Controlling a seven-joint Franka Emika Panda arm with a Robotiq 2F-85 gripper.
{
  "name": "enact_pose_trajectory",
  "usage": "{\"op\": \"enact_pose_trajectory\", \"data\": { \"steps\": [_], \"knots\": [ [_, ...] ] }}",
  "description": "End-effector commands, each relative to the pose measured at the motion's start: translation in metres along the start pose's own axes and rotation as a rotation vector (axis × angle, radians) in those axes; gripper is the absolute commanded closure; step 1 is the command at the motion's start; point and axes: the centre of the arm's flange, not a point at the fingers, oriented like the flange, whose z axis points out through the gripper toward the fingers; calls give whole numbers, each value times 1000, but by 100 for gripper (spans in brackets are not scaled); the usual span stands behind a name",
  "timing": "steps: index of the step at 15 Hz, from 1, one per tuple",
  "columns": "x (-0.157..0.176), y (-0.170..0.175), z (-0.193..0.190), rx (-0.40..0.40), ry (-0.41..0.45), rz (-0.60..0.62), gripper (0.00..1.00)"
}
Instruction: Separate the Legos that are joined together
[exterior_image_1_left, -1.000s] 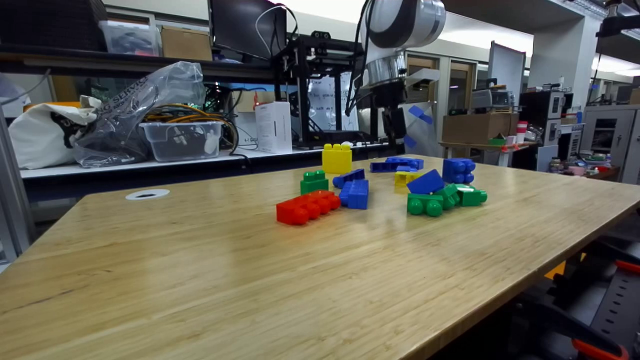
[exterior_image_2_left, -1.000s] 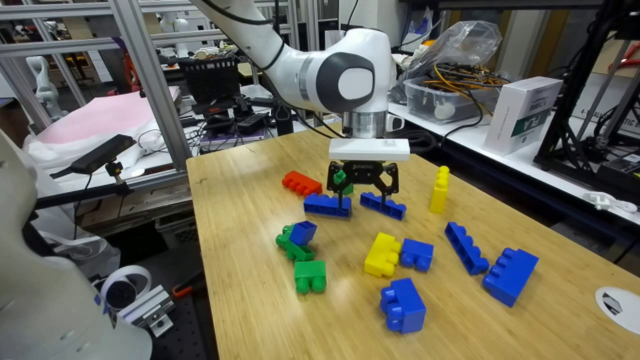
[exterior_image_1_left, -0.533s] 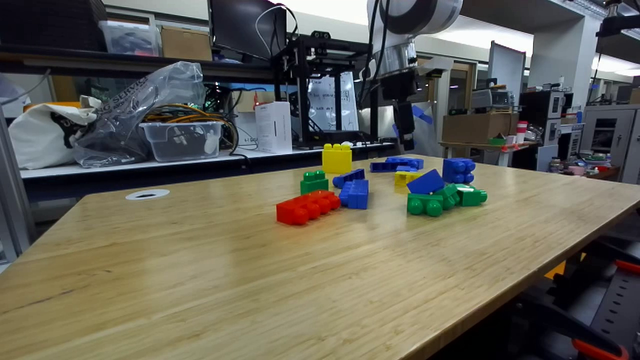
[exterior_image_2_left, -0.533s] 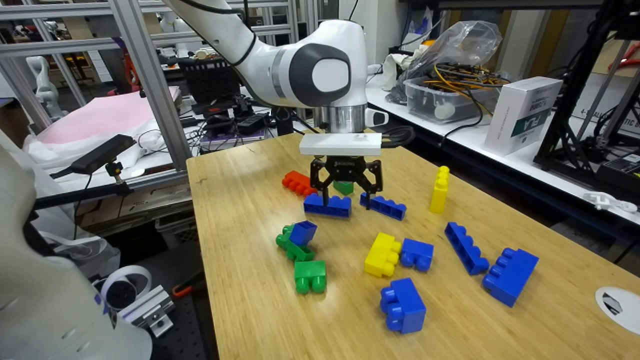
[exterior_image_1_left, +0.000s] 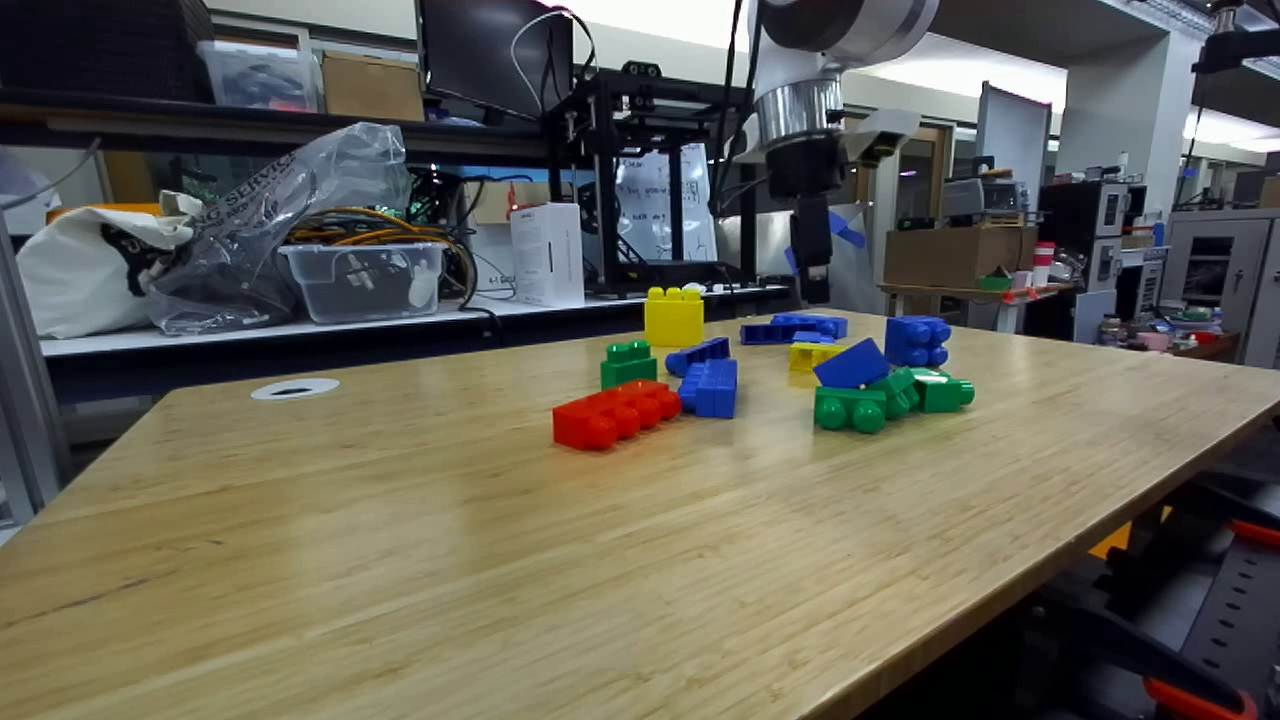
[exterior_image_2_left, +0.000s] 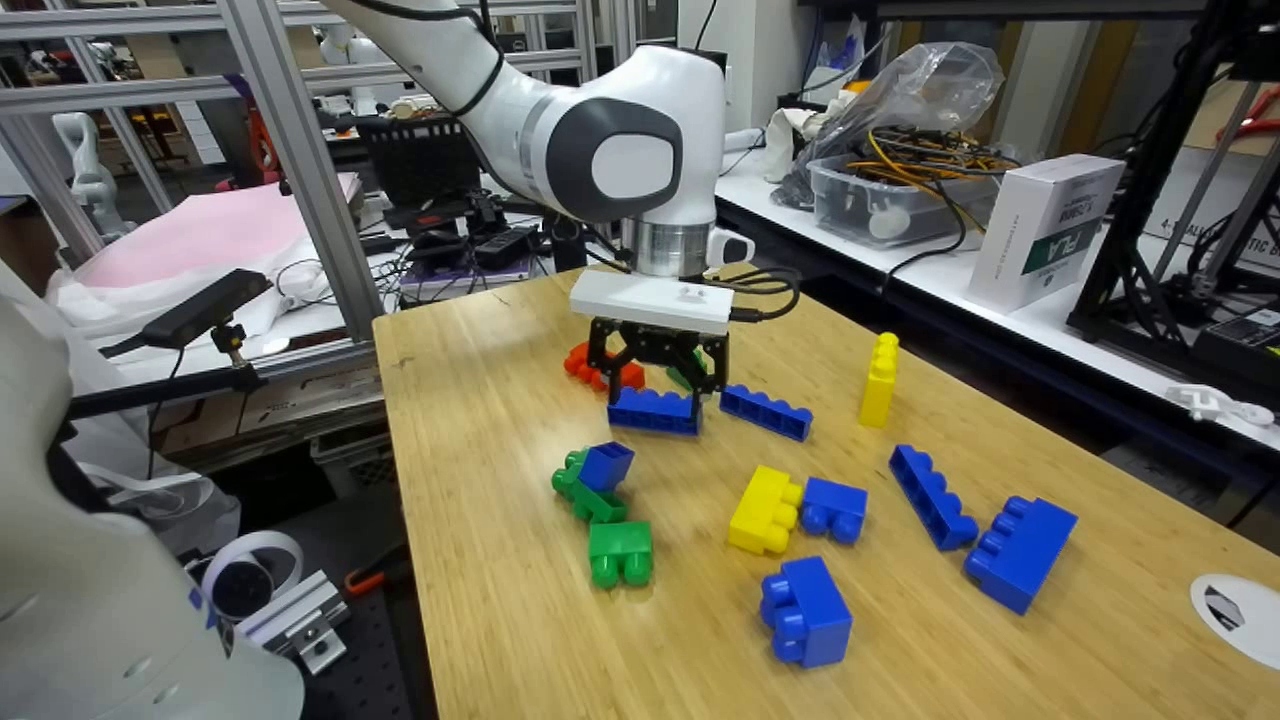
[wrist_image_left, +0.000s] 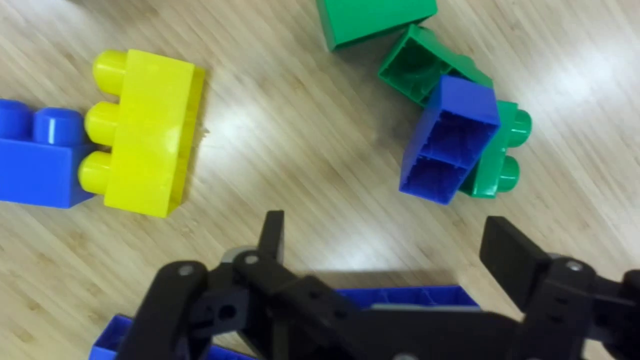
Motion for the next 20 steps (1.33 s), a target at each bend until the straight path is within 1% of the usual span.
{"op": "enact_pose_trajectory", "data": {
  "steps": [1,6,11,15,20],
  "knots": [
    [-8,-11,6,76,4,-23,0],
    [-17,-17,26,113,-54,-15,0],
    [-22,-22,40,145,-89,-9,0],
    [-18,-20,51,155,-88,-22,0],
    [-16,-16,65,140,-78,-24,0]
  ]
}}
